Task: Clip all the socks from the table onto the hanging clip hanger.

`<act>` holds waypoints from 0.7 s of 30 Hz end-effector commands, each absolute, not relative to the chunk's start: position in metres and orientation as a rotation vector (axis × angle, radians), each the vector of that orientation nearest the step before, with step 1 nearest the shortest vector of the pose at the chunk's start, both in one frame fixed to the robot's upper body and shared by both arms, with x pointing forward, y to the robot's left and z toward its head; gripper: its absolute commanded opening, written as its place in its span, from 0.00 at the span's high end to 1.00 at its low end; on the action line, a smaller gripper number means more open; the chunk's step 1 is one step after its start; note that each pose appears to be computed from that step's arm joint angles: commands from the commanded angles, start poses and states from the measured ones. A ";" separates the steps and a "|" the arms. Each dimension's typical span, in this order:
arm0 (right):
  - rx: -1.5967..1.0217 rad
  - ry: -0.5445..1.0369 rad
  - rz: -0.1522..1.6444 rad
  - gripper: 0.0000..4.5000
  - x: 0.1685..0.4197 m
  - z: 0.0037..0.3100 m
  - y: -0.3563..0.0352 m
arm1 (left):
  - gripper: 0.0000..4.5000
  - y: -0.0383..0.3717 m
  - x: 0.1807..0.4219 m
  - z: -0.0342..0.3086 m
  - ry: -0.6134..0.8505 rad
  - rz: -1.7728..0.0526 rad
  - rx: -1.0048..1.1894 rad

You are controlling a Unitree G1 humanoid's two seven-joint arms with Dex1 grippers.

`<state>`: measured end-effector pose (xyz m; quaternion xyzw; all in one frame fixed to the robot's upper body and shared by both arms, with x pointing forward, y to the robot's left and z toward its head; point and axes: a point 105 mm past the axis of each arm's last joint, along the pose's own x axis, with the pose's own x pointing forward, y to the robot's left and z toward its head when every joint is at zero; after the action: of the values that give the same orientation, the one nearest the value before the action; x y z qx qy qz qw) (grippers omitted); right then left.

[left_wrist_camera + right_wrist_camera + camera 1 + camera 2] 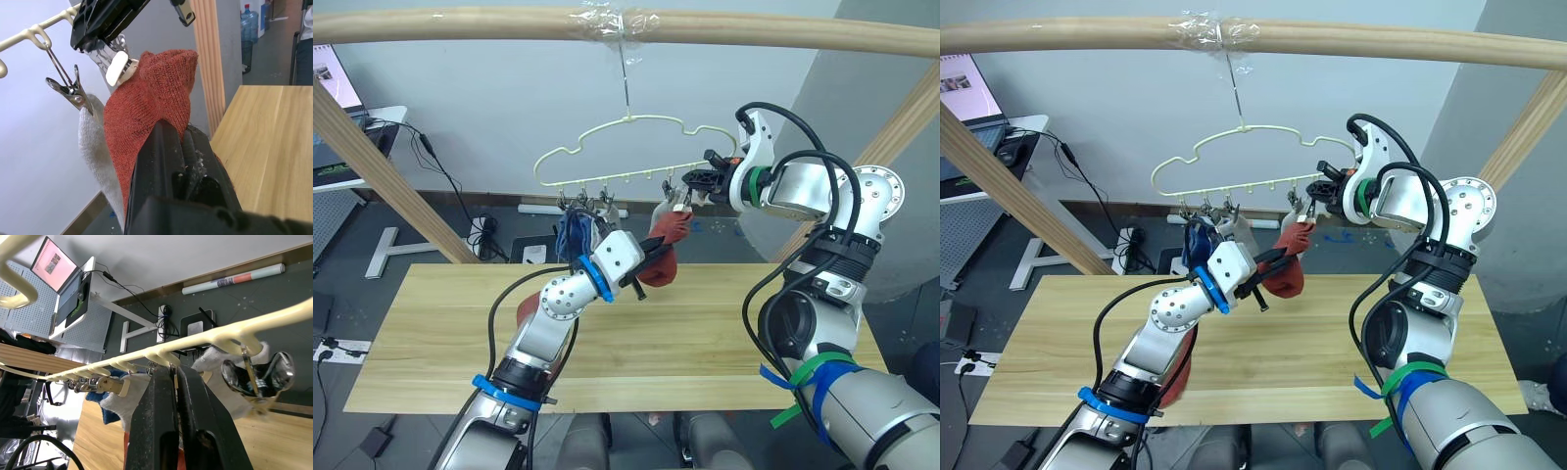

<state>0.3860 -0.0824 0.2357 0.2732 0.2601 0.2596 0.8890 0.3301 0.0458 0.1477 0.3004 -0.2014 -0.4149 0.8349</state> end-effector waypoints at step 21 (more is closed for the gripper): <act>0.399 0.334 0.745 0.00 0.351 0.273 -0.104 | 0.94 0.034 0.331 0.158 -0.383 -0.894 0.413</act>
<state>0.3635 -0.1087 0.2604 0.2193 0.1911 0.3245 0.9000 0.3338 0.0357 0.1461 0.2225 -0.1698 -0.4219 0.8623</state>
